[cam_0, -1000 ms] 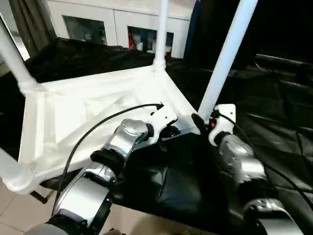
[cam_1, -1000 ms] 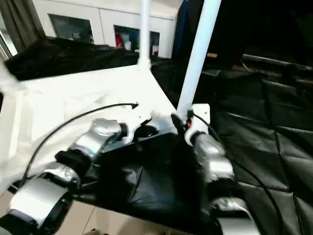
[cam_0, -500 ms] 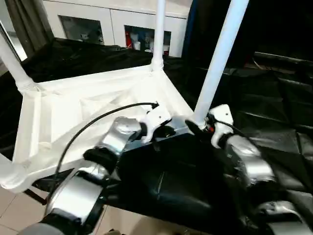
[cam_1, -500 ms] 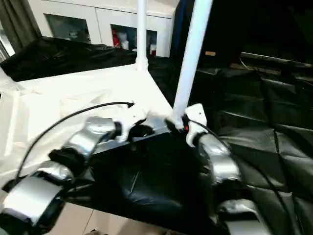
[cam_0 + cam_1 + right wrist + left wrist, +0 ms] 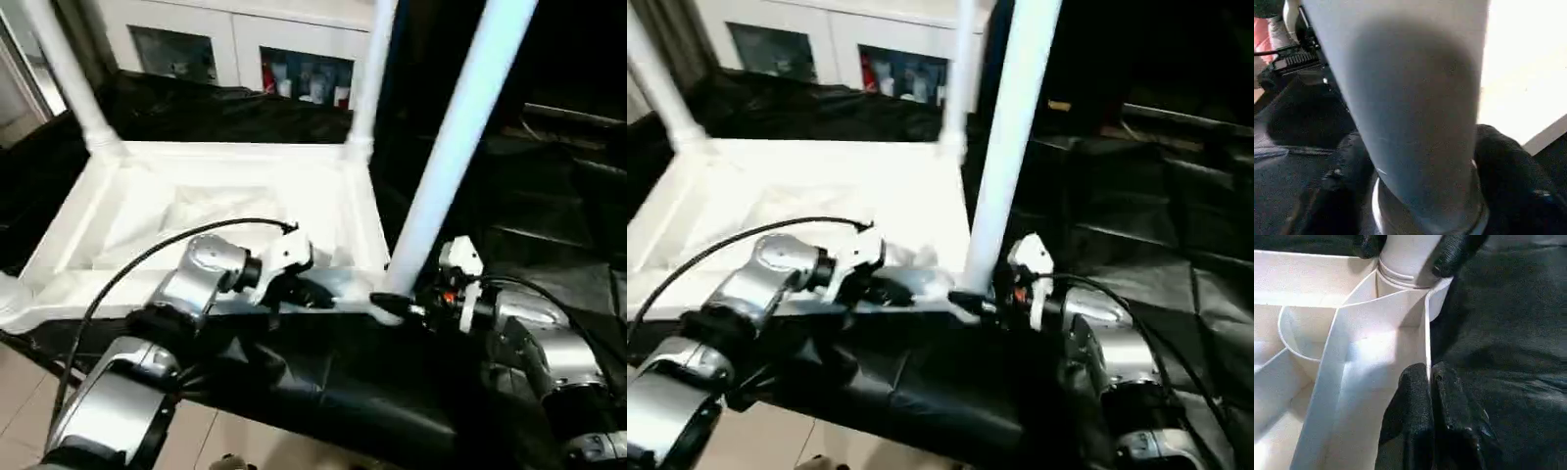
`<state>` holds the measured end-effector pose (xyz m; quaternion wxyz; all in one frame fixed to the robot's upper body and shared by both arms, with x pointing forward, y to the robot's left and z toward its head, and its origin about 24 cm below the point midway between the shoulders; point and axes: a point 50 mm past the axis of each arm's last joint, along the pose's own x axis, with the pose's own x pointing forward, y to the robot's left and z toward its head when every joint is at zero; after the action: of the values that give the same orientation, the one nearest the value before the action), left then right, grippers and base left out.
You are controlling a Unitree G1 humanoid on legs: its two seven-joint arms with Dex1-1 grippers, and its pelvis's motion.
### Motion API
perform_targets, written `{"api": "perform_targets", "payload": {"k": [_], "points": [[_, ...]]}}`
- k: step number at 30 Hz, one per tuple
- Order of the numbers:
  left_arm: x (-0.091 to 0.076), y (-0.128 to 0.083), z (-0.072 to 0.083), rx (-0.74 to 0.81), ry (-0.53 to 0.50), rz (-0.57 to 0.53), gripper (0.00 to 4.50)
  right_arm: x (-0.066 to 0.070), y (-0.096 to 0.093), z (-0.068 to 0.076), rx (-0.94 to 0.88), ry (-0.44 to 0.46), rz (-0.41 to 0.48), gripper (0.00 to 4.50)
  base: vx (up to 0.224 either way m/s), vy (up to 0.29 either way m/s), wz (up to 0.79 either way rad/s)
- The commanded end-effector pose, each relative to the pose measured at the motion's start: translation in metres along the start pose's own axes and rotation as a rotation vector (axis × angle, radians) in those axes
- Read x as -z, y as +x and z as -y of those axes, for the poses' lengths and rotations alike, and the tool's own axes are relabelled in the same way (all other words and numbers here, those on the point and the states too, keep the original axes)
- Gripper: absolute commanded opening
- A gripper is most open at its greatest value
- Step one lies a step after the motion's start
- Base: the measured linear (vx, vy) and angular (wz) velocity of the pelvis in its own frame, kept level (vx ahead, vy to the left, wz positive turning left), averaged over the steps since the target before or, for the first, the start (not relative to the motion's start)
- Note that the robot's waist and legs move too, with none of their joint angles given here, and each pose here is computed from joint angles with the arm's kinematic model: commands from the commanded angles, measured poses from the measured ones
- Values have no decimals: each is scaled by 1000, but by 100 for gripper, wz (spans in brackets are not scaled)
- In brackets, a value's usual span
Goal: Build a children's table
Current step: Rotate leg to tighten
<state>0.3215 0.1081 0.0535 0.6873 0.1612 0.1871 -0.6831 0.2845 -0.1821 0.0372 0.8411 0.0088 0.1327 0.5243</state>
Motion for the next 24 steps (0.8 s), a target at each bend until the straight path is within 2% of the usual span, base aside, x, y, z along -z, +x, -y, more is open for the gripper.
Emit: {"api": "perform_targets", "payload": {"k": [1, 5, 8, 11, 15, 17, 19, 21, 24], "points": [[-5, 1, 2, 17, 1, 66, 0, 0, 0, -4, -44, 4, -5, 281, 0, 0, 0], [-6, 0, 3, 22, 0, 65, 0, 0, 0, -7, -71, 19, -11, 248, 0, 0, 0], [-7, 1, 3, 8, 3, 66, 0, 2, 2, -10, -83, 30, -14, 245, 0, 0, 0], [-6, 5, -4, -86, 7, 39, 0, 8, 5, -8, -16, 56, -22, 234, 0, 0, 0], [-11, 11, -20, -293, -4, 42, 0, 24, 11, 6, 217, 92, -85, 223, 0, 0, 0], [-18, 21, -29, -421, -33, 49, 0, 35, 19, 17, 465, 193, -92, 218, 0, 0, 0], [-20, 25, -30, -439, -38, 49, 0, 37, 21, 19, 514, 210, -86, 205, 0, 0, 0], [-26, 44, -30, -480, -69, 46, 0, 41, 36, 23, 709, 317, -59, 203, 0, 0, 0], [-28, 51, -30, -486, -71, 46, 0, 41, 42, 23, 751, 345, -51, 201, 0, 0, 0]]}}
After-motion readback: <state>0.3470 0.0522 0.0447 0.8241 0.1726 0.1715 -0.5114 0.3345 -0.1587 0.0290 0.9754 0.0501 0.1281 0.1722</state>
